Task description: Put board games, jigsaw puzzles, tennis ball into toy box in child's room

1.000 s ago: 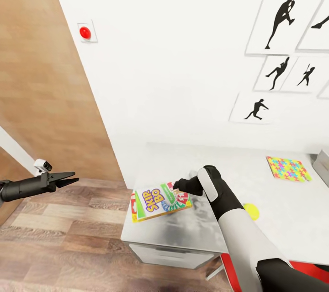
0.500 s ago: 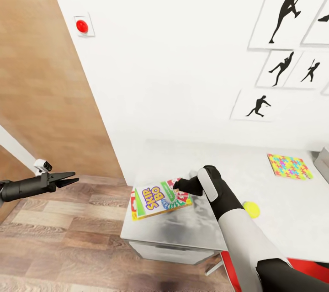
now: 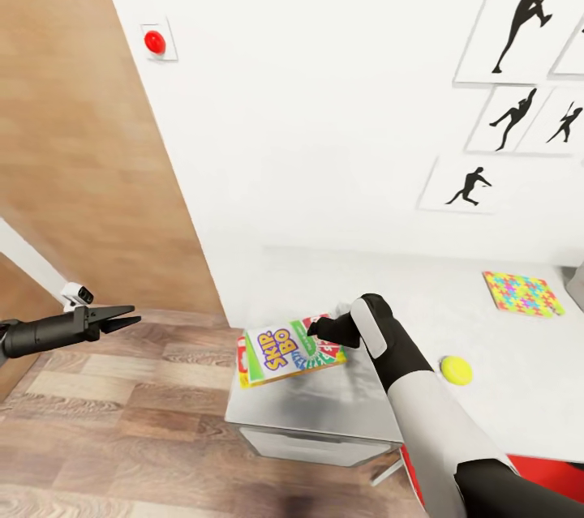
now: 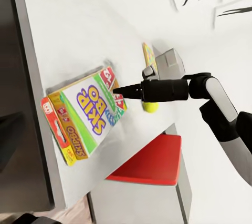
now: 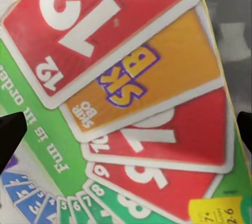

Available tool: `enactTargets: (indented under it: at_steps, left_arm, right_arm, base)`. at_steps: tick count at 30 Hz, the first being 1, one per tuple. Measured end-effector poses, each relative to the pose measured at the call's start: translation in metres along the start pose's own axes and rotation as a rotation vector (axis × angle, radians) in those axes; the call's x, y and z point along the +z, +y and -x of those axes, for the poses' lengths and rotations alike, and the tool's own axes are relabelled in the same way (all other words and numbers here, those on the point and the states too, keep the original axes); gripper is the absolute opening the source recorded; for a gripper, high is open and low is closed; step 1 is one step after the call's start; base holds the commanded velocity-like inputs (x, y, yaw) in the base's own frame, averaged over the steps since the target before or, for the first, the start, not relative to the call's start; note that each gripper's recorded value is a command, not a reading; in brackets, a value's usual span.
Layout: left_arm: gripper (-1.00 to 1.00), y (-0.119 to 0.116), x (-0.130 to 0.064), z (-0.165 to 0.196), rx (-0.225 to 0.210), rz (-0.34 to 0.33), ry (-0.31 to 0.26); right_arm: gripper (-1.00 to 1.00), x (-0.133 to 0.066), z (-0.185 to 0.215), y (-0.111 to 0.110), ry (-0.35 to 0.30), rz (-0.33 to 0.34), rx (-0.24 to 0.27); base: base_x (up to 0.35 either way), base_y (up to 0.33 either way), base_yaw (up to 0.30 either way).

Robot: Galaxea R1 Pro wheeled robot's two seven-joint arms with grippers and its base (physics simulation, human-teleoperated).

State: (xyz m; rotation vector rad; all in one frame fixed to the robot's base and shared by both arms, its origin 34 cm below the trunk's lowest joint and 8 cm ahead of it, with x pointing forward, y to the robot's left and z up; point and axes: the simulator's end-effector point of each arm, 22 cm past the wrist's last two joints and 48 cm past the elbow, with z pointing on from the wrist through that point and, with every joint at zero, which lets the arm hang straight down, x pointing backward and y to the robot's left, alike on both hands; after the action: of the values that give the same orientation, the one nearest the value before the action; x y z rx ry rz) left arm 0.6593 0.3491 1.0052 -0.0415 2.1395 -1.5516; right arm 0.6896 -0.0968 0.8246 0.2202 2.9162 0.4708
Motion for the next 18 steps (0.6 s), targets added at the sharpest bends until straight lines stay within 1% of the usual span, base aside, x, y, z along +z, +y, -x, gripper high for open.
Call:
enactTargets:
  at_steps: [10, 18]
  left_arm:
    - [1.0, 0.0001, 0.0, -0.0001, -0.001, 0.0, 0.0]
    - [1.0, 0.0001, 0.0, -0.0001, -0.001, 0.0, 0.0]
  right_arm:
    - [1.0, 0.0, 0.0, -0.0002, 0.0, 0.0, 0.001]
    - [1.0, 0.0, 0.0002, -0.0004, -0.001, -0.001, 0.0]
  base:
    - [0.0, 0.23, 0.0]
    - [0.0, 0.059, 0.0]
